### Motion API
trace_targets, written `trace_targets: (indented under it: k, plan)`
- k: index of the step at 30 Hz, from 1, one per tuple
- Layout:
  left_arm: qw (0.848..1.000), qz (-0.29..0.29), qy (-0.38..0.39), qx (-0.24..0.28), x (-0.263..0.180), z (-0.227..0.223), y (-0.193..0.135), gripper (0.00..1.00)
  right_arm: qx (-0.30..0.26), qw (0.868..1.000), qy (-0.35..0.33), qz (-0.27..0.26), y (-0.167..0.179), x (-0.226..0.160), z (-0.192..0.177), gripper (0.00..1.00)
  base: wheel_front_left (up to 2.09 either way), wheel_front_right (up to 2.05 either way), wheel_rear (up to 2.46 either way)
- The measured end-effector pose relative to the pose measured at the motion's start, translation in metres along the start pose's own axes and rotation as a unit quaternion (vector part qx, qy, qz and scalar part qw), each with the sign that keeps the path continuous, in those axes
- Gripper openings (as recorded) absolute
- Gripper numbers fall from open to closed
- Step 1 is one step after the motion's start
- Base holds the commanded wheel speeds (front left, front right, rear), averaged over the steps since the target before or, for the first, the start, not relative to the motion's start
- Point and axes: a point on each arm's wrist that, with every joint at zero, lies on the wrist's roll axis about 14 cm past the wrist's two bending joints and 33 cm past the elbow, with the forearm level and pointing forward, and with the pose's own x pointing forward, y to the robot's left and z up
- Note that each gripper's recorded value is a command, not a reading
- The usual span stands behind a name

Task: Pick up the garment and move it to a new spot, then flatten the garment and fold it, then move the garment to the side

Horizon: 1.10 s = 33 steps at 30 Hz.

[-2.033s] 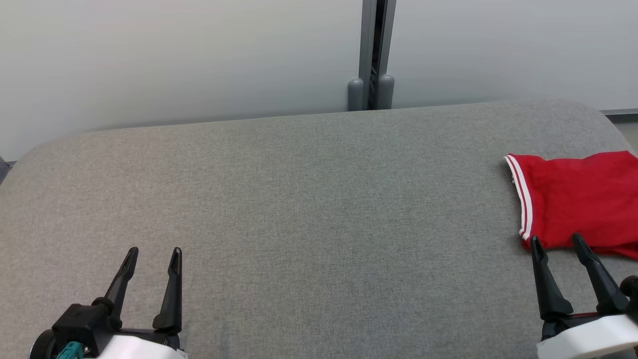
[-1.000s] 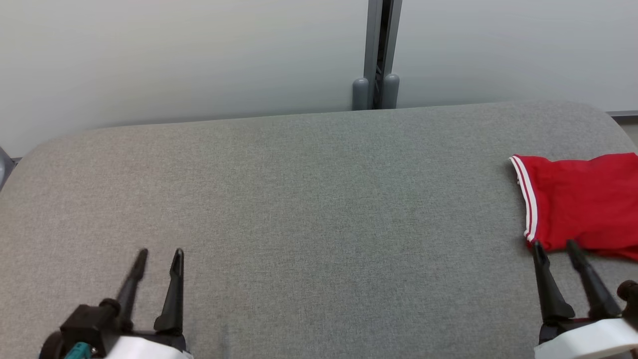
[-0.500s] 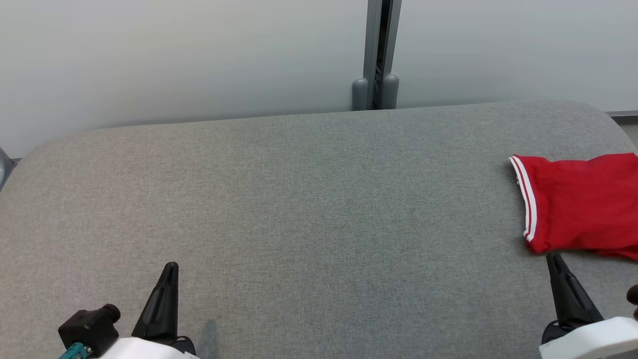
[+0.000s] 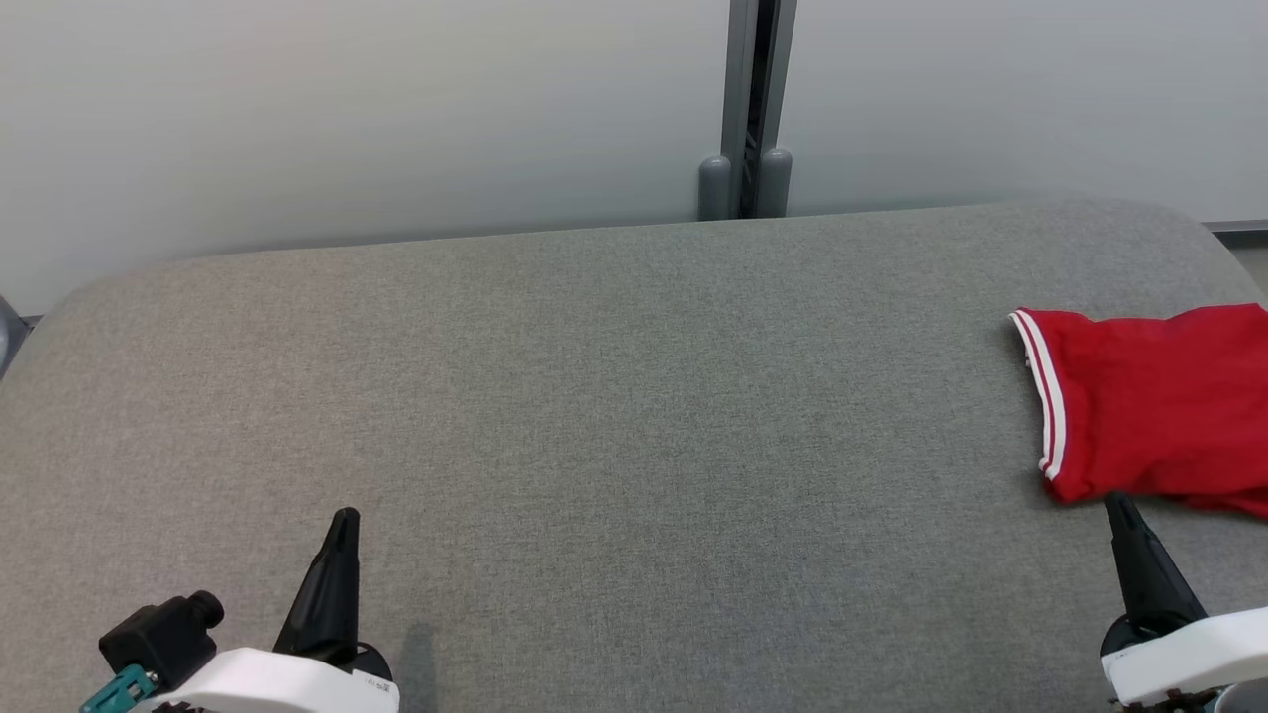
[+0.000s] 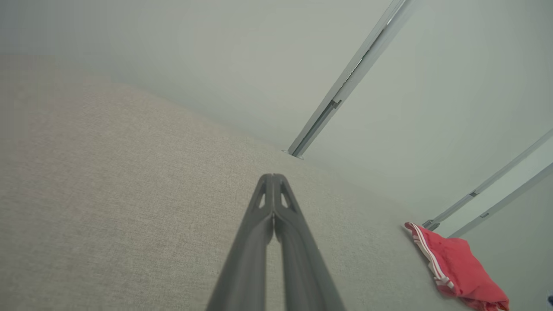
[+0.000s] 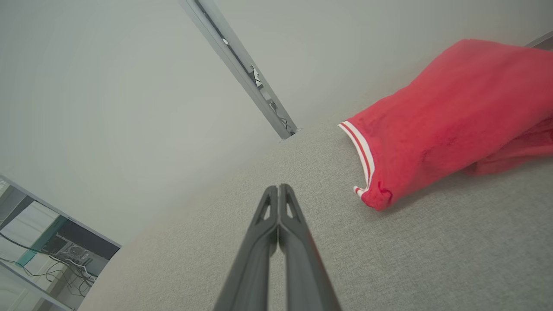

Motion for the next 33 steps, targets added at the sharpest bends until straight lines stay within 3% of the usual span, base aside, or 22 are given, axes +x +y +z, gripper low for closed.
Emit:
trace_targets:
  k: [16, 33]
  plan:
    - [0.993, -0.003, 0.000, -0.116, 0.008, -0.002, -0.004, 0.00, 0.111, 0.994, 0.001, -0.007, -0.011, 0.007, 0.005, 0.00, 0.00, 0.00, 0.00]
    - [0.979, -0.007, -0.007, -0.206, 0.017, -0.001, -0.008, 0.00, 0.201, 0.980, -0.002, -0.007, -0.018, 0.012, 0.009, 0.00, 0.00, 0.00, 0.00]
